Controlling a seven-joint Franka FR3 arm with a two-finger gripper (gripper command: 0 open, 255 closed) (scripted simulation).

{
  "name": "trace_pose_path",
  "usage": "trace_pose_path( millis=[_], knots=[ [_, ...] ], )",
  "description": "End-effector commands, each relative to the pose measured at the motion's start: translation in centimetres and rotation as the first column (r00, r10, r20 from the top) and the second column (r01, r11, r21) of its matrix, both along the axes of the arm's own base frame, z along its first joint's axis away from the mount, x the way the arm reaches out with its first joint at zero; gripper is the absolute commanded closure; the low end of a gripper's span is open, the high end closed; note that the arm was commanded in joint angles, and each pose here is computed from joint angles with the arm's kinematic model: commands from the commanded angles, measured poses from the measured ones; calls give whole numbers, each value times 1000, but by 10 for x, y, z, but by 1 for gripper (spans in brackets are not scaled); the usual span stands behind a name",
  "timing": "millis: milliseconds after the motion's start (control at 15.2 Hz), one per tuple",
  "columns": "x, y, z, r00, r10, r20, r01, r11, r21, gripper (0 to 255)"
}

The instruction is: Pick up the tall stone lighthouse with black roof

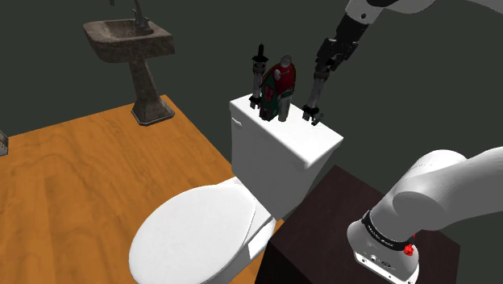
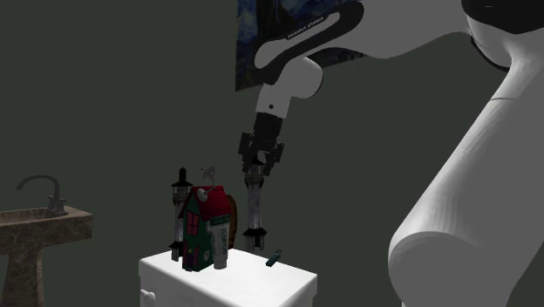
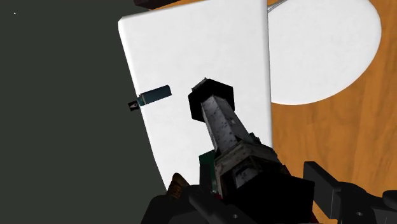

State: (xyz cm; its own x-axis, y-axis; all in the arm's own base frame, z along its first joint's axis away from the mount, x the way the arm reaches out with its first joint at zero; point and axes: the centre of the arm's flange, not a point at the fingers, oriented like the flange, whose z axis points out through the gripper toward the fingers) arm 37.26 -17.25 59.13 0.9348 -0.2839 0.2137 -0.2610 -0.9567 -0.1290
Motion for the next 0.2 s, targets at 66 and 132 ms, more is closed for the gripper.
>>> trace_pose_path(
  millis=[66, 132],
  knots=[
    [0, -1, 12, 1000, 0, 0, 0, 1000, 0, 255],
    [0, -1, 12, 1000, 0, 0, 0, 1000, 0, 255]
  ],
)
